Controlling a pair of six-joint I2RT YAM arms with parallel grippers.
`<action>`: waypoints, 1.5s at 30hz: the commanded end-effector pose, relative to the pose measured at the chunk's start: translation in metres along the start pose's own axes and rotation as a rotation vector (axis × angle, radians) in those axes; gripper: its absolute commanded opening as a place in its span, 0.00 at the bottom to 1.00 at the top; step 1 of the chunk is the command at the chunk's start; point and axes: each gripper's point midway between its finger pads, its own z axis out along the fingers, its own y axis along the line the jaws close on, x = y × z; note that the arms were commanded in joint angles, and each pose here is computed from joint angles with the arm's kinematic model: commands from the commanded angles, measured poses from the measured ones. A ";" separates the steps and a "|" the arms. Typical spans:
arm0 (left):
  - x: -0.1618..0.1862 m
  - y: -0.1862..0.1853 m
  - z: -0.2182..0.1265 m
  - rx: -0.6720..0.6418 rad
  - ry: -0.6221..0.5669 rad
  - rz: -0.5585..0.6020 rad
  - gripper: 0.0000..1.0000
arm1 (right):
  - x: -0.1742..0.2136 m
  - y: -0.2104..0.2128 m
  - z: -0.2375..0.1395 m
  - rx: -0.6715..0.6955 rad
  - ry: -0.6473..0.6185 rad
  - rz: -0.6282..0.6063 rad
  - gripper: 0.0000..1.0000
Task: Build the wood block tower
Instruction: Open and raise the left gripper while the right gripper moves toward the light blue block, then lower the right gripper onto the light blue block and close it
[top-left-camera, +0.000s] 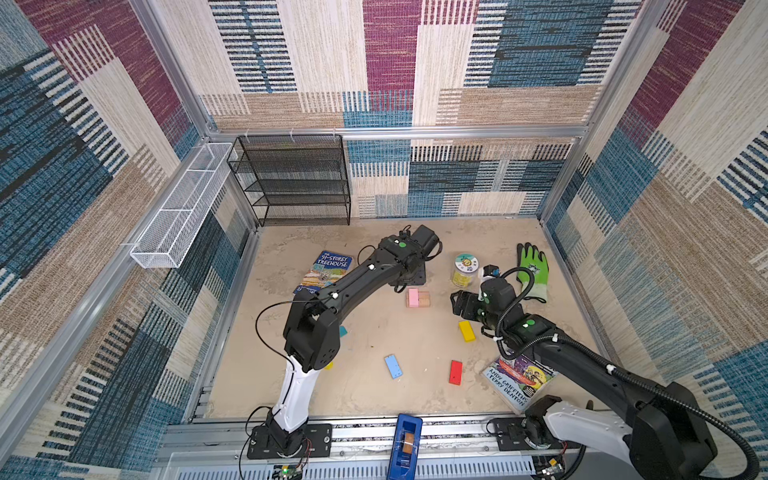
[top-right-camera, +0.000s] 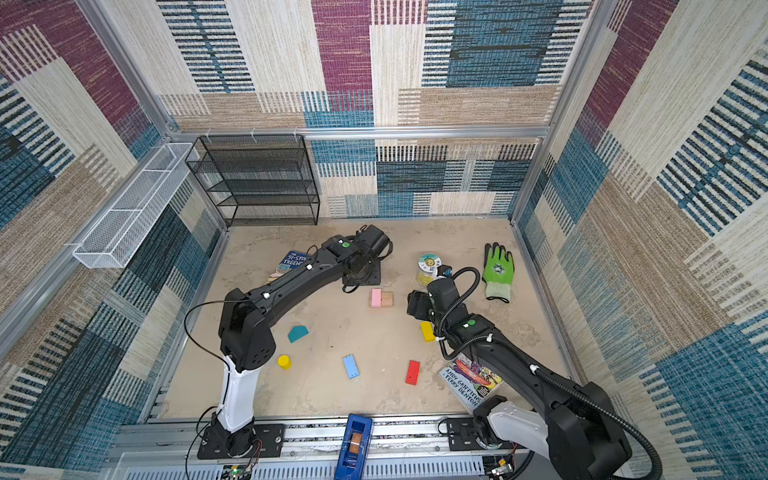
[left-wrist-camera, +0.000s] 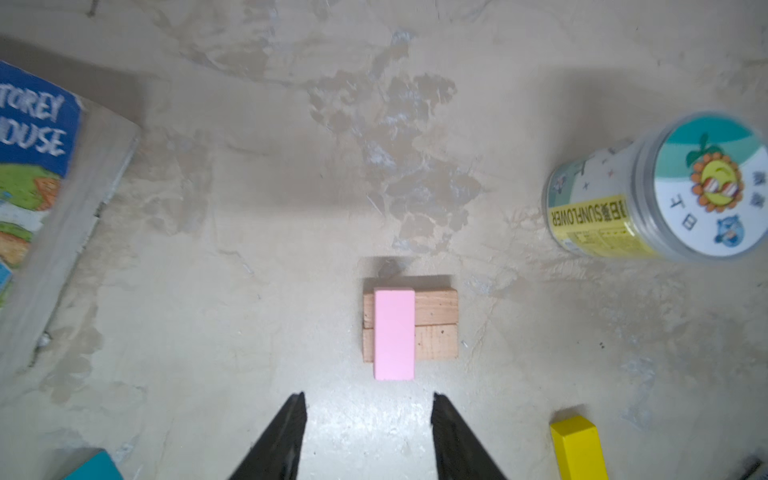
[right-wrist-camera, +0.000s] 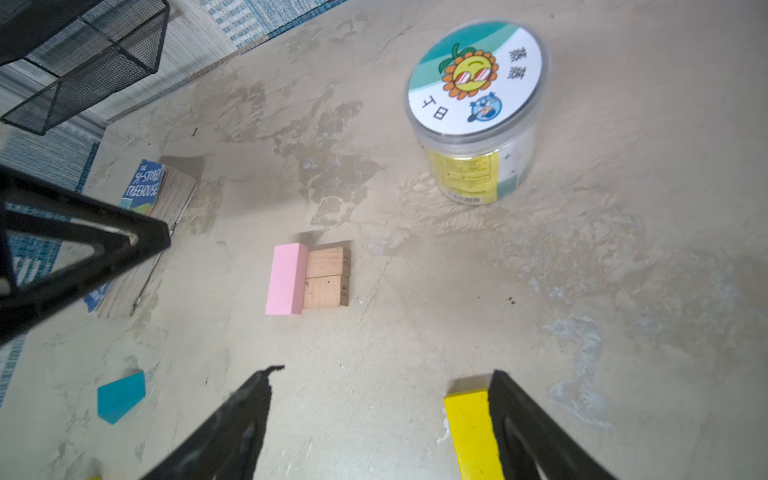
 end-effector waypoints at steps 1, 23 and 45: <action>-0.019 0.023 -0.018 -0.029 -0.065 0.041 0.53 | 0.010 0.019 -0.004 -0.076 0.045 -0.012 0.80; -0.001 0.098 -0.026 0.207 -0.161 -0.039 0.47 | 0.167 0.102 -0.002 -0.042 0.513 -0.287 0.77; 0.005 0.143 -0.046 0.265 -0.243 -0.152 0.44 | 0.227 0.134 0.010 0.014 0.649 -0.479 0.70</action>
